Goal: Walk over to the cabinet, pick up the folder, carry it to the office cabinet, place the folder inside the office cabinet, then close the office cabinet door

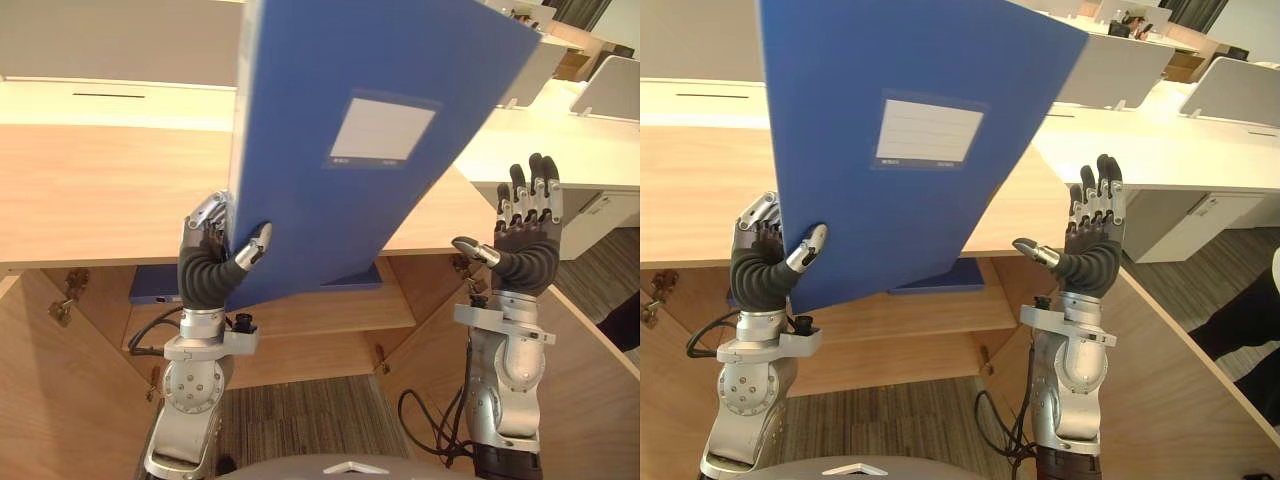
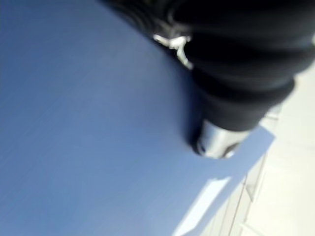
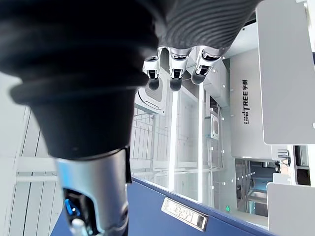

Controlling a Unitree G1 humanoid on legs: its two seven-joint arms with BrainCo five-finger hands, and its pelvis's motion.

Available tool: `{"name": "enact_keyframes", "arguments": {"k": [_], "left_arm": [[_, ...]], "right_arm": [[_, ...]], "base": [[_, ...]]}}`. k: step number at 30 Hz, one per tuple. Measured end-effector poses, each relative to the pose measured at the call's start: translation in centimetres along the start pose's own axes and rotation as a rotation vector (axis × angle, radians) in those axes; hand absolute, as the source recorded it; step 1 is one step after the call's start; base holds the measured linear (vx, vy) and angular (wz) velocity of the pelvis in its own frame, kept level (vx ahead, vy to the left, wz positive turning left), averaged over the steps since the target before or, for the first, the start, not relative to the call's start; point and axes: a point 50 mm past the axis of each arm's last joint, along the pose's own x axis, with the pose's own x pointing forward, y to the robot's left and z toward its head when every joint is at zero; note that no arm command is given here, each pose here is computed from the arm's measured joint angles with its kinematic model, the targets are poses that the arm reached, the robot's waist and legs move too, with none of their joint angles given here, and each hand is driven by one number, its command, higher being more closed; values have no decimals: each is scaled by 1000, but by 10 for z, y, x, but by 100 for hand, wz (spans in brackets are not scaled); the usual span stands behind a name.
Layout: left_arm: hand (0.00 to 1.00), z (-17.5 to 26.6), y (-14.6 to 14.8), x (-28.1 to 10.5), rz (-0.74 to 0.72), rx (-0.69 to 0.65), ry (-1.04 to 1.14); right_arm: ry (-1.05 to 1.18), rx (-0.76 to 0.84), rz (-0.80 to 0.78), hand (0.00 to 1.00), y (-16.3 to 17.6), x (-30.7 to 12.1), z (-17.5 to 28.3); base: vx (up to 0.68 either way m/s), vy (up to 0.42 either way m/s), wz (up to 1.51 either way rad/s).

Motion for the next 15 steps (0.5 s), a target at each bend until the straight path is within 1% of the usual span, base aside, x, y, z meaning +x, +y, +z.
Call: {"name": "enact_keyframes", "arguments": {"k": [5,9,15], "left_arm": [[100,1,-4,1,-41,-18,-12],[100,-5,-9,1,-79,-36,9],[100,-8,-14,-1,-137,-54,26]], "right_arm": [[8,4,82,0,2,3,0],[41,37,144,0,8,2,-5],[103,66,244,0,22,8,-21]], "base": [[-42,11,2],[0,0,0],[0,0,0]]}}
